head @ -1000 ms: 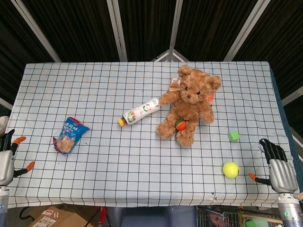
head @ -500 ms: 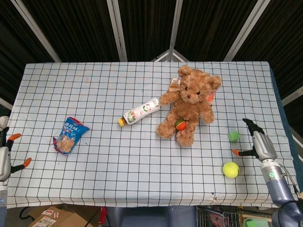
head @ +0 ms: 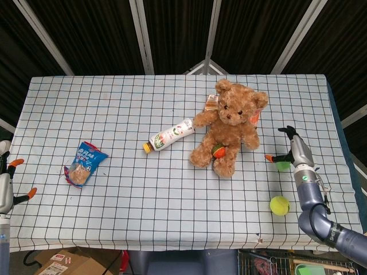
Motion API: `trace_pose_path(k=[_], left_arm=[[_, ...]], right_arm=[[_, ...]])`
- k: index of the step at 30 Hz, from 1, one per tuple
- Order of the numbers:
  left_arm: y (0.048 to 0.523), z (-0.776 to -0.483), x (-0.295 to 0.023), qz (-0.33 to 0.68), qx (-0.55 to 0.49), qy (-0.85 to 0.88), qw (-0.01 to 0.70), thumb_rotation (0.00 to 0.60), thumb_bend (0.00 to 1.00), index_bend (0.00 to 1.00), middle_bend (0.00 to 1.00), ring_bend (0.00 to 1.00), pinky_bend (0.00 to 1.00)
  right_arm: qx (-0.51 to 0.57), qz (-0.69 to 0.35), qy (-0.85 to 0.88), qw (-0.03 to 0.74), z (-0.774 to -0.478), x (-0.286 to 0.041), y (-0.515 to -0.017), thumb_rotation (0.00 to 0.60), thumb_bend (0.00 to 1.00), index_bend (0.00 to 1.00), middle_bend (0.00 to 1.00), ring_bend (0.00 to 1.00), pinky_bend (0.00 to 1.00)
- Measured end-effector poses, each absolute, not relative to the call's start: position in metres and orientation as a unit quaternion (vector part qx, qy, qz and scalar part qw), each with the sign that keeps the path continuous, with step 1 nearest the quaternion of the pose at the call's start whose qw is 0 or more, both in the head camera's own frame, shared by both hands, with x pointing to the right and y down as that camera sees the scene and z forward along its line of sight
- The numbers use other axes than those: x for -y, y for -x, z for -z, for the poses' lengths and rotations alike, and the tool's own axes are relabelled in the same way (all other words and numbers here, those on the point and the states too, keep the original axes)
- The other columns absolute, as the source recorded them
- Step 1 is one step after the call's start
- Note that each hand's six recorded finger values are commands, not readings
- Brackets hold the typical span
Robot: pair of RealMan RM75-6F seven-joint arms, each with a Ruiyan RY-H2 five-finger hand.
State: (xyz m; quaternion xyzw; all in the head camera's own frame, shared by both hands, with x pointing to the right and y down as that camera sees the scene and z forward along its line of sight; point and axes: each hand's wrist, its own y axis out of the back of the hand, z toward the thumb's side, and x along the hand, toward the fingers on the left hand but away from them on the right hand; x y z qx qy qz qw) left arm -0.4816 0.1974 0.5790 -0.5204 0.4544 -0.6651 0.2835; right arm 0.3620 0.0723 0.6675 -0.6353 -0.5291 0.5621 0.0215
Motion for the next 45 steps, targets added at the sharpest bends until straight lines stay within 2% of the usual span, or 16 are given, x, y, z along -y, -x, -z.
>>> trace_pose_path(k=[12, 24, 39, 45], left_arm=[[0.481, -0.589, -0.19, 0.669, -0.448, 0.524, 0.276, 0.6, 0.29, 0.24, 0.0, 0.0, 0.0], [0.484, -0.592, -0.187, 0.67, -0.449, 0.526, 0.269, 0.6, 0.29, 0.24, 0.0, 0.0, 0.0], [0.487, -0.59, -0.186, 0.673, -0.453, 0.519, 0.27, 0.6, 0.29, 0.24, 0.0, 0.0, 0.0], [0.487, -0.59, -0.186, 0.673, -0.451, 0.519, 0.271, 0.6, 0.29, 0.24, 0.0, 0.0, 0.0]], right_arm=[[0.521, -0.585, 0.621, 0.018, -0.693, -0.056, -0.323, 0.6, 0.11, 0.29, 0.0, 0.0, 0.0], [0.529, -0.601, 0.599, 0.009, -0.705, -0.049, -0.305, 0.6, 0.11, 0.34, 0.0, 0.0, 0.0], [0.54, -0.607, 0.583, 0.005, -0.711, -0.041, -0.305, 0.6, 0.11, 0.51, 0.0, 0.0, 0.0], [0.539, -0.608, 0.583, -0.001, -0.715, -0.041, -0.305, 0.6, 0.11, 0.62, 0.0, 0.0, 0.0]])
